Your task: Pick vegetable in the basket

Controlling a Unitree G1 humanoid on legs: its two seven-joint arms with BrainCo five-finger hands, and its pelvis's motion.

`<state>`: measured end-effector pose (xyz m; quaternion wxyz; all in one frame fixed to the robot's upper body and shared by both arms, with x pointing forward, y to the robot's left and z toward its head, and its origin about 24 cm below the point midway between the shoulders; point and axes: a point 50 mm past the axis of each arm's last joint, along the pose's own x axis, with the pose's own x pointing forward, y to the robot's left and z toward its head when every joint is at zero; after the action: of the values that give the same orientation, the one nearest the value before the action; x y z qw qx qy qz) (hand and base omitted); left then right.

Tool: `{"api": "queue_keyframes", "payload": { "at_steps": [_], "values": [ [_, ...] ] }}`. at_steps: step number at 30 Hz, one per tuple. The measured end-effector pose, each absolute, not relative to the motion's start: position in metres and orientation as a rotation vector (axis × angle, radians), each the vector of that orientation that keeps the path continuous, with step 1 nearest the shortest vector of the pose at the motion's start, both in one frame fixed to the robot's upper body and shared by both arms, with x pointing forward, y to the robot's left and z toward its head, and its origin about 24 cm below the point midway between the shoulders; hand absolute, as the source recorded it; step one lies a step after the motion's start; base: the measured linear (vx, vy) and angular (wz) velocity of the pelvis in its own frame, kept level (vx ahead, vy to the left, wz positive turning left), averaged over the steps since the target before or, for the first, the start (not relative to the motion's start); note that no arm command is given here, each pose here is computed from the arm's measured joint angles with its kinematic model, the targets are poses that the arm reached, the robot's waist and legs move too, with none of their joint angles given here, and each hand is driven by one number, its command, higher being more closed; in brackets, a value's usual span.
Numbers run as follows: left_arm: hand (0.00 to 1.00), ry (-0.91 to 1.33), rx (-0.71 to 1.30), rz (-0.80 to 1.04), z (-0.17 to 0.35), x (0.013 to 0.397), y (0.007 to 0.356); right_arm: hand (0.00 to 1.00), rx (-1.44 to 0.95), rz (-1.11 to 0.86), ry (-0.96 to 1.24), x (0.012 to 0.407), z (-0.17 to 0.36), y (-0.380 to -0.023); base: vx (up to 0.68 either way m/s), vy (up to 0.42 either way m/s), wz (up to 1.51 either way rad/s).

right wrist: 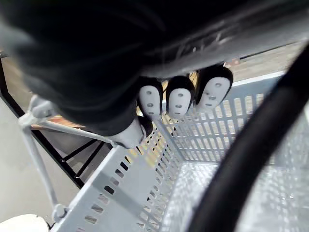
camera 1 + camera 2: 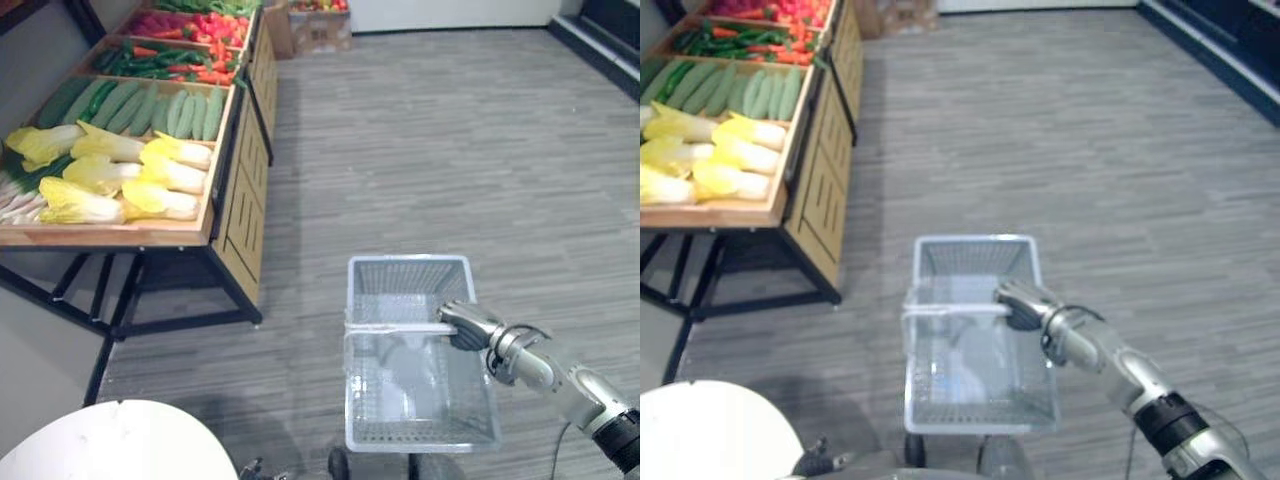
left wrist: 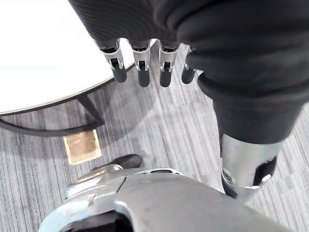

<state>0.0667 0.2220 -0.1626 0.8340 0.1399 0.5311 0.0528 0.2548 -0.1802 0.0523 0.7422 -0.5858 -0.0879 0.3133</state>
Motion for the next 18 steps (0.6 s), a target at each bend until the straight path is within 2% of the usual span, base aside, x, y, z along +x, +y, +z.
{"api": "queue_keyframes", "payload": {
  "at_steps": [9,13,18],
  "values": [
    [0.0,1.119,0.312,0.086,-0.162,0.076,0.221,1.0,-1.221,0.621,-0.207,0.261,0.055,-0.177,0.23,-0.019,0.28],
    [0.0,1.105,0.311,0.086,-0.161,0.082,0.22,1.0,-1.228,0.593,-0.194,0.262,0.057,-0.182,0.52,-0.296,0.64],
    [0.0,1.138,0.245,0.117,-0.165,0.071,0.21,1.0,-1.243,0.53,-0.14,0.263,0.058,-0.201,0.56,-0.376,0.47]
  ]
}}
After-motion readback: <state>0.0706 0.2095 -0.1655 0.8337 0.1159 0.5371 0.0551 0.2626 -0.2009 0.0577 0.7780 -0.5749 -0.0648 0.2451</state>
